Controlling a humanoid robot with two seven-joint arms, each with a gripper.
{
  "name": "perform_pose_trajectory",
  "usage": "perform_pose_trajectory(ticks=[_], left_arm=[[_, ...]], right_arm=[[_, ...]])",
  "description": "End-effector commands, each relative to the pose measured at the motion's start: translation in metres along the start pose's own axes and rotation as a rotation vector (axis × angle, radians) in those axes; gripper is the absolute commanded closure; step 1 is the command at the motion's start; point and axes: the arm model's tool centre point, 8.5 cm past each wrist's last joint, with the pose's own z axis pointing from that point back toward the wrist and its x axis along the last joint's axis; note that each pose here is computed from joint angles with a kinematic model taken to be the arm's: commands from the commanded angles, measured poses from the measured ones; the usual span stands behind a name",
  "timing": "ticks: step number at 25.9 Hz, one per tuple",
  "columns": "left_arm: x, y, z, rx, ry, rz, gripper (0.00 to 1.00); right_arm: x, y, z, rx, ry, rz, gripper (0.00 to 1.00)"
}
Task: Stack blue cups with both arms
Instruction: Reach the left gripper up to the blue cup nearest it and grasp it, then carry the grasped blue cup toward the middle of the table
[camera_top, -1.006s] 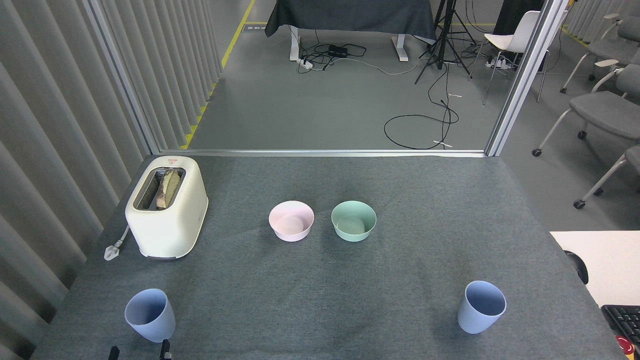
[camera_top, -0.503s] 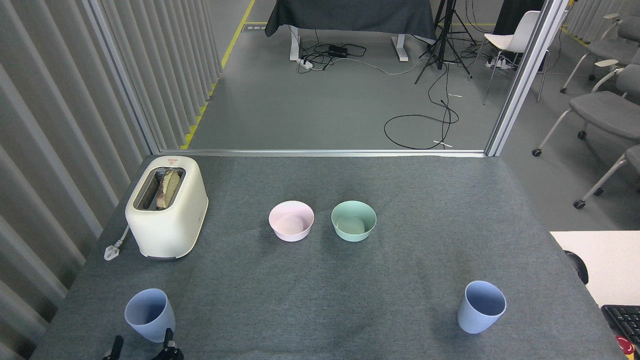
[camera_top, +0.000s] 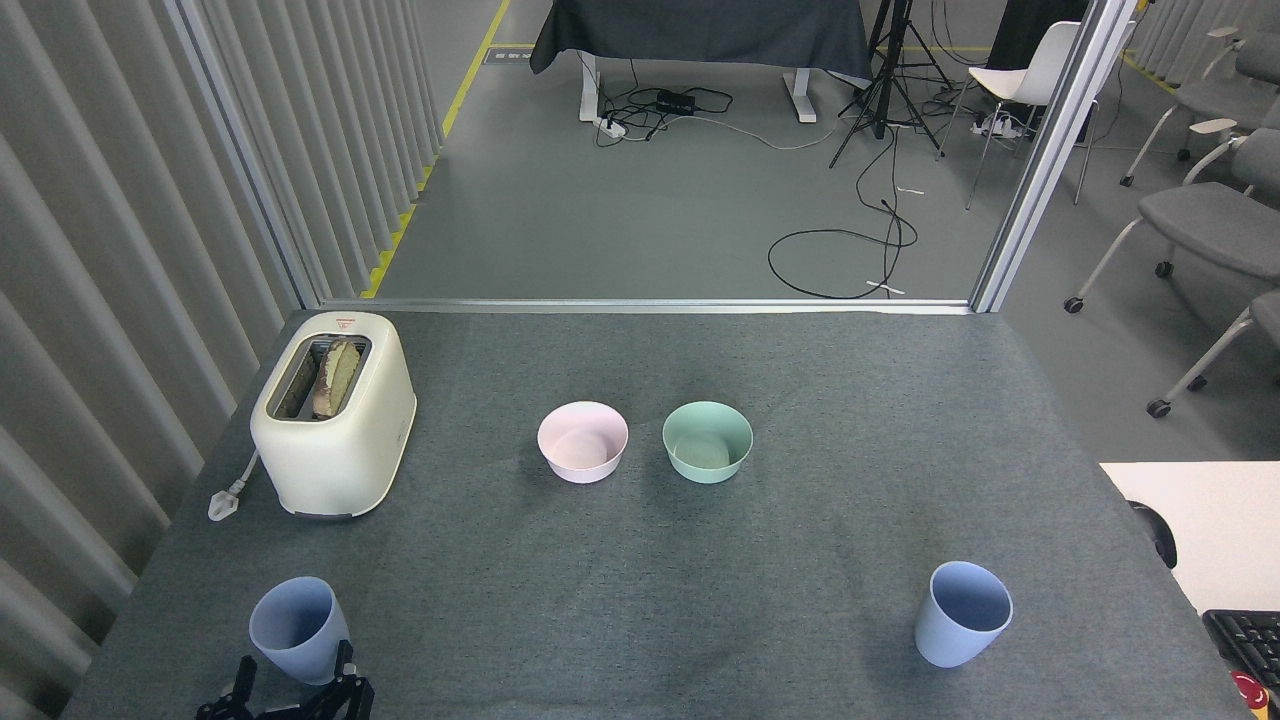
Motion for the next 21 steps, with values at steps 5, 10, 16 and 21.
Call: perform_pose_trajectory(ticks=[5,10,16,21], left_arm=[[0.000,-0.002,-0.019,-0.007,0.013,0.006,0.00],[-0.001,-0.001,-0.025,-0.007,0.016,0.004,0.13],[-0.001,0.001,-0.025,-0.002,0.003,0.005,0.33],[0.017,0.019,-0.028,0.057,-0.050,0.013,0.34]], right_arm=[[0.003,0.005,0.002,0.013,-0.005,-0.005,0.00],[0.003,0.005,0.003,0.005,-0.002,-0.006,0.00],[0.007,0.006,0.002,0.006,-0.013,-0.009,0.00],[0.007,0.006,0.002,0.006,-0.013,-0.009,0.00]])
